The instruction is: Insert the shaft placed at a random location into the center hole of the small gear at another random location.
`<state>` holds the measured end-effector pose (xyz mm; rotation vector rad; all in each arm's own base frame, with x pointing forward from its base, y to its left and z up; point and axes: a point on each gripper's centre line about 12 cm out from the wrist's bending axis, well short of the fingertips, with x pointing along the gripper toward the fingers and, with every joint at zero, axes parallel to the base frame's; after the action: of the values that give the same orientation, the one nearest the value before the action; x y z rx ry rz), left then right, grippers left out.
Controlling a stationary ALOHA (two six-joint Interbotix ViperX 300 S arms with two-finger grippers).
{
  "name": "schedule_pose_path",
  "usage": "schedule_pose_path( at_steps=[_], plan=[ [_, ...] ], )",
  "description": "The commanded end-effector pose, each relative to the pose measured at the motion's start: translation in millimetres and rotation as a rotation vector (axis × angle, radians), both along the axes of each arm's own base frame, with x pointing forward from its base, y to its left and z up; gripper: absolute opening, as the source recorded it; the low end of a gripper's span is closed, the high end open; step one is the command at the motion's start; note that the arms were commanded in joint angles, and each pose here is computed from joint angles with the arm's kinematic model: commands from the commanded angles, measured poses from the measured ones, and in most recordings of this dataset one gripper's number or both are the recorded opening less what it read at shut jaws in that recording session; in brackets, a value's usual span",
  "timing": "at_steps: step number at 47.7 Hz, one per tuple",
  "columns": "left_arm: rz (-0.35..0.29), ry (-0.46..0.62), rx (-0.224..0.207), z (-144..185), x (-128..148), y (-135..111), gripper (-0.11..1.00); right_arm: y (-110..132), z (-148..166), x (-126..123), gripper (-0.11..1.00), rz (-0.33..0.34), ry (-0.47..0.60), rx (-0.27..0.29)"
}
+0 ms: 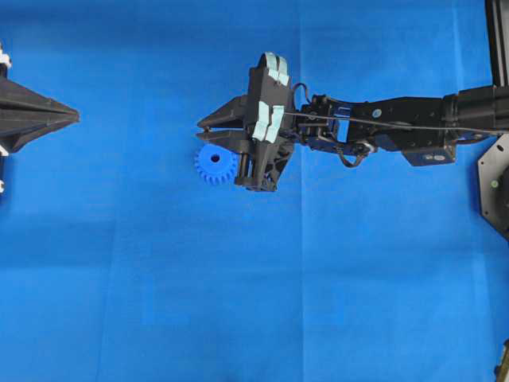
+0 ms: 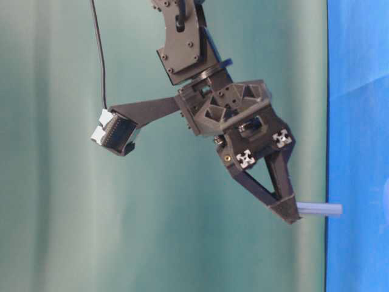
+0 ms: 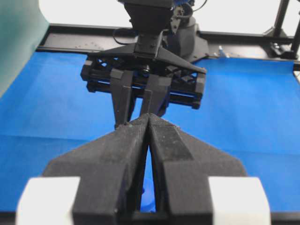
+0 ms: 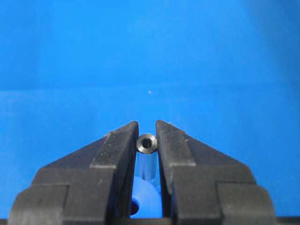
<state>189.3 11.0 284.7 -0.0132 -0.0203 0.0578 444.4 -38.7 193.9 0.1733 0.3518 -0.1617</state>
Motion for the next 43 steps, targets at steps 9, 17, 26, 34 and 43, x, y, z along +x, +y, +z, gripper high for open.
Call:
schedule_pose_path(
  at_steps=[9, 17, 26, 34, 43],
  plan=[
    [0.003, -0.011, 0.002, 4, 1, 1, 0.0, 7, 12, 3, 0.03, 0.013, -0.034, 0.004],
    [0.003, -0.011, 0.002, 4, 1, 1, 0.0, 12, 3, 5, 0.03, 0.021, -0.016, 0.009],
    [0.003, -0.011, 0.002, 4, 1, 1, 0.0, 11, -20, 8, 0.03, 0.011, 0.029, 0.022],
    [0.003, -0.012, 0.002, 4, 1, 1, 0.0, 11, -32, 9, 0.03, 0.005, 0.049, 0.027],
    [0.003, -0.011, 0.001, 4, 1, 1, 0.0, 11, -28, 8, 0.03, 0.005, 0.042, 0.025]
  ],
)
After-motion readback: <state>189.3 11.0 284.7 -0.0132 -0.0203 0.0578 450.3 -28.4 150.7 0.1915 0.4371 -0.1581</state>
